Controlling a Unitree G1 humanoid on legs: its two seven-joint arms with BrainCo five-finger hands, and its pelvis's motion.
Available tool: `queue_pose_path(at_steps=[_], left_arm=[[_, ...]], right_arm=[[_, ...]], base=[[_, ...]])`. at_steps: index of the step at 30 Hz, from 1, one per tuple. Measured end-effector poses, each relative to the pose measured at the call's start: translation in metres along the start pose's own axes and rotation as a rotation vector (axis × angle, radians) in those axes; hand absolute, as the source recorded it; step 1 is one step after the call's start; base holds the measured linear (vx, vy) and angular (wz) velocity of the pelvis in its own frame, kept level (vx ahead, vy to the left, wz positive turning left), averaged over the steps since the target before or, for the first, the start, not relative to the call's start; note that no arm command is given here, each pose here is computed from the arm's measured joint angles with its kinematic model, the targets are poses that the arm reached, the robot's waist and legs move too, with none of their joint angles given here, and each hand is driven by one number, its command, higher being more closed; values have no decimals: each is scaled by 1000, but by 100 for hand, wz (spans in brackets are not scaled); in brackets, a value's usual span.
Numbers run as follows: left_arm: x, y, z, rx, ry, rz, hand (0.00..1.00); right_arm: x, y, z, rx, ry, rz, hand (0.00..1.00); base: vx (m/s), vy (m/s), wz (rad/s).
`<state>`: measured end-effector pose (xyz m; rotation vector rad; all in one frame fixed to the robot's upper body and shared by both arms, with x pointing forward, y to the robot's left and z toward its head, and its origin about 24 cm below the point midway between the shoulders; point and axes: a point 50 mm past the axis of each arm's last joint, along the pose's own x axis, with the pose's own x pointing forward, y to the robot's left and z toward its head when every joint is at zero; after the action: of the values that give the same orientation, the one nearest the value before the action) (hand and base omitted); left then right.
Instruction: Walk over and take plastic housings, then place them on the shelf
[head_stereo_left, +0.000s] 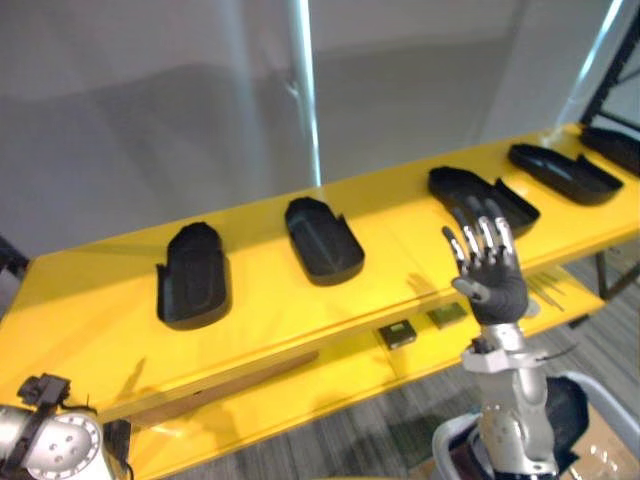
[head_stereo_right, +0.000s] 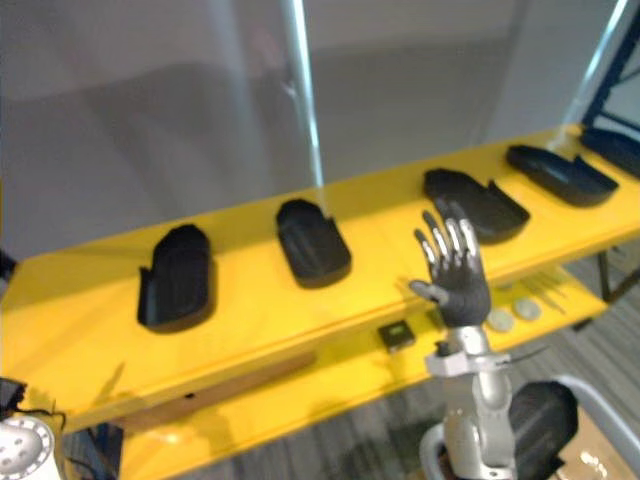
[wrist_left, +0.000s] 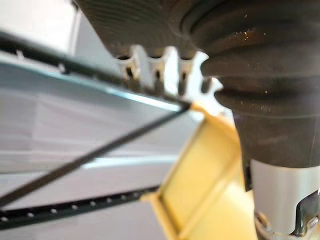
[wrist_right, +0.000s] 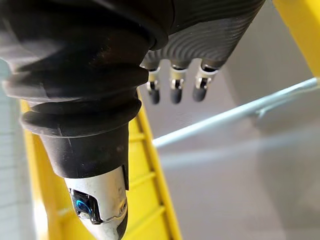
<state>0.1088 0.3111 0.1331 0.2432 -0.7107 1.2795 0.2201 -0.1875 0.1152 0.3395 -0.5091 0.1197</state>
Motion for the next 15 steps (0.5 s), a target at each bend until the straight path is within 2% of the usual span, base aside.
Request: queue_pose_path(at_steps=[2, 8, 12, 15], left_arm=[[-4, -5, 4, -57, 9, -53, 0], [-38, -58, 24, -354, 82, -338, 0], [-50, -87, 34, -517, 134, -387, 0], [-57, -103, 38, -579, 161, -403, 0]], right_arm=[[-1, -4, -2, -23, 1, -62, 0], [-15, -24, 1, -151, 14, -257, 0], [-37, -48, 12, -215, 18, -408, 0], [-55, -54, 24, -250, 1, -484, 0]], base=[[0, 0, 0], [39, 27, -29], [20, 45, -74], [19, 40, -77]])
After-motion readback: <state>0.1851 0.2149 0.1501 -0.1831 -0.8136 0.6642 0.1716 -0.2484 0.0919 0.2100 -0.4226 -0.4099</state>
